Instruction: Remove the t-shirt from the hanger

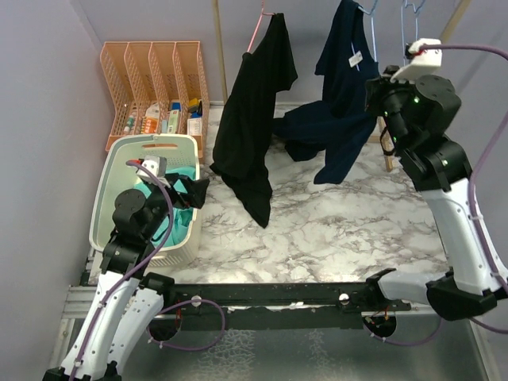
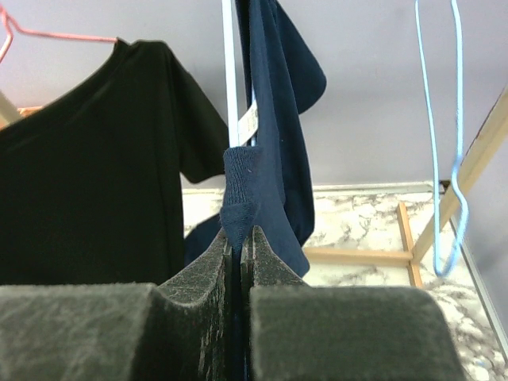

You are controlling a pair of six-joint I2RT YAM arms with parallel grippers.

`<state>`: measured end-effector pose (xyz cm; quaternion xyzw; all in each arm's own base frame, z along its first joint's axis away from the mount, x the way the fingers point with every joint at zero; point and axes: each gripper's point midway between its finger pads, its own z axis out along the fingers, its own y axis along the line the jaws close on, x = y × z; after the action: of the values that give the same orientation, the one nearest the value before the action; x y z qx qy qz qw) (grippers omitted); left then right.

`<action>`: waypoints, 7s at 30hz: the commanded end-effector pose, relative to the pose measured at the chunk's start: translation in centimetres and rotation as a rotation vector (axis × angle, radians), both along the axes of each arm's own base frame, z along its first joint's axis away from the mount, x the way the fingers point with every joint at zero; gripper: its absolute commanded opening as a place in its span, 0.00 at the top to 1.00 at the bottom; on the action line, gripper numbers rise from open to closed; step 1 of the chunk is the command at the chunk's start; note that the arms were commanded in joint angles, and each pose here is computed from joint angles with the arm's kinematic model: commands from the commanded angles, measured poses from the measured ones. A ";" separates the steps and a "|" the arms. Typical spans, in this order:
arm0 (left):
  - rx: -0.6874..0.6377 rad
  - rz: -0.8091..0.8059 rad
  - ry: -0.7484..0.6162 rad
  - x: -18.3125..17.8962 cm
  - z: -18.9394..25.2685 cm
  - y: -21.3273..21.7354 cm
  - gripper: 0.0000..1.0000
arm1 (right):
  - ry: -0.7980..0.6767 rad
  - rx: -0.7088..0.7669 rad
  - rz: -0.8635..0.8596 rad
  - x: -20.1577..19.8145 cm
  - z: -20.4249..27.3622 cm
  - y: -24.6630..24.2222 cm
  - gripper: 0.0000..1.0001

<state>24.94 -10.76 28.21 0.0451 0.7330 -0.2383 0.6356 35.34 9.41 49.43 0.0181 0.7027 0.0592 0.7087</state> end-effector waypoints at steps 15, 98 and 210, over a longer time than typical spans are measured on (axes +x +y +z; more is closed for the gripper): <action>-0.192 -0.888 -0.272 0.4 19.7 -13.4 0.11 | 0.132 0.070 0.552 -17.8 -4.3 3.0 0.99; -0.008 -1.024 -0.544 -4.4 27.6 -17.5 1.00 | 0.322 0.081 0.137 -21.3 -14.2 -5.6 0.99; 0.065 -0.574 -0.162 -4.7 8.1 -14.2 0.28 | -0.046 0.085 -0.124 2.3 -1.3 -1.0 0.99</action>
<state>20.27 -25.73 36.82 0.2950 0.6409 -0.3946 0.5886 36.44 10.77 40.05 0.0267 0.7766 0.0627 0.6263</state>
